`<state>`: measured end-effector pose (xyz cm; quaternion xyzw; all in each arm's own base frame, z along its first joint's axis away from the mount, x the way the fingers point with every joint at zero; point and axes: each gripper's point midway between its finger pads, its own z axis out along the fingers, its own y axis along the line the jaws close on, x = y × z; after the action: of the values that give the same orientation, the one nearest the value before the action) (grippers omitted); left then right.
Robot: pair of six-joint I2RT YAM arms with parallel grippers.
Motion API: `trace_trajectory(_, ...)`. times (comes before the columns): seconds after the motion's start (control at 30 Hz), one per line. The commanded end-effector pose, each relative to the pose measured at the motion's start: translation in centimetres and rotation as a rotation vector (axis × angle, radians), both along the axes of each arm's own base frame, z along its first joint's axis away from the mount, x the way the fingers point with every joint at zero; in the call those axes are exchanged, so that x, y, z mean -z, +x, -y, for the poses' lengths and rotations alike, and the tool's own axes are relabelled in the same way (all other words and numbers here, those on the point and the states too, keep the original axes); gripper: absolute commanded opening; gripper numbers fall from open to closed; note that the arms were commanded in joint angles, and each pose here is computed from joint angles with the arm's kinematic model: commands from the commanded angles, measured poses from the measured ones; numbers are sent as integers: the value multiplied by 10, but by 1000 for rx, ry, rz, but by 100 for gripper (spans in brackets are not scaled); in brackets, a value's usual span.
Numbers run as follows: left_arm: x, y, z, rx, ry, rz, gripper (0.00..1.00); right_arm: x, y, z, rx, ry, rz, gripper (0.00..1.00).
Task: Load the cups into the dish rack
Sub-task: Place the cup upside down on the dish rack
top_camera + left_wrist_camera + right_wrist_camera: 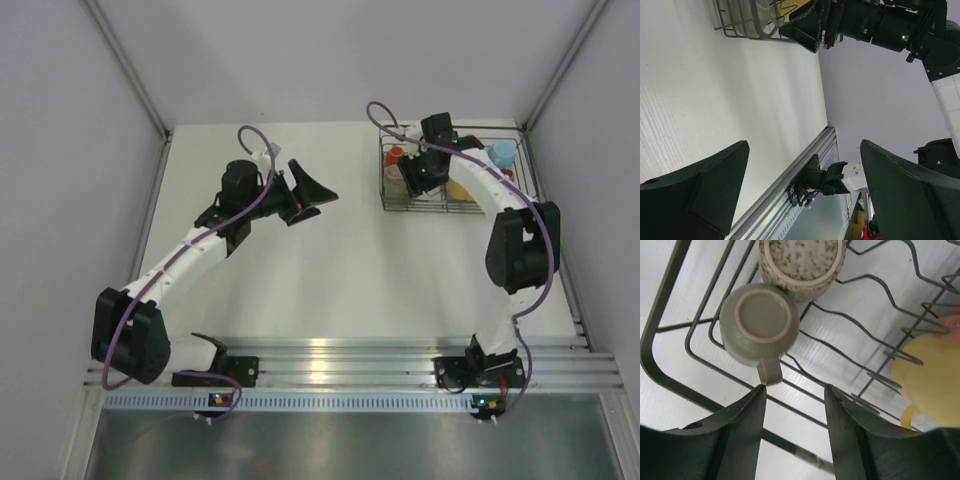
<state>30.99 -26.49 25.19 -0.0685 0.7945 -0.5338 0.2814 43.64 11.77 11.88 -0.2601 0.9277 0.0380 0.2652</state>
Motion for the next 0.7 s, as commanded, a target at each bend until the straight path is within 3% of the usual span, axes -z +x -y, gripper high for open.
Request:
trace_trajectory(0.0, -21, 3, 5, 23, -10, 69, 98, -34, -6, 12, 36, -13, 79, 50)
trace_trajectory(0.3, -17, 2, 8, 46, -7, 60, 98, -21, -6, -12, -15, 94, 29, 50)
trace_trajectory(0.67, -12, 0, 6, 40, -4, 48, 98, 8, 3, -22, -44, 124, -47, 45)
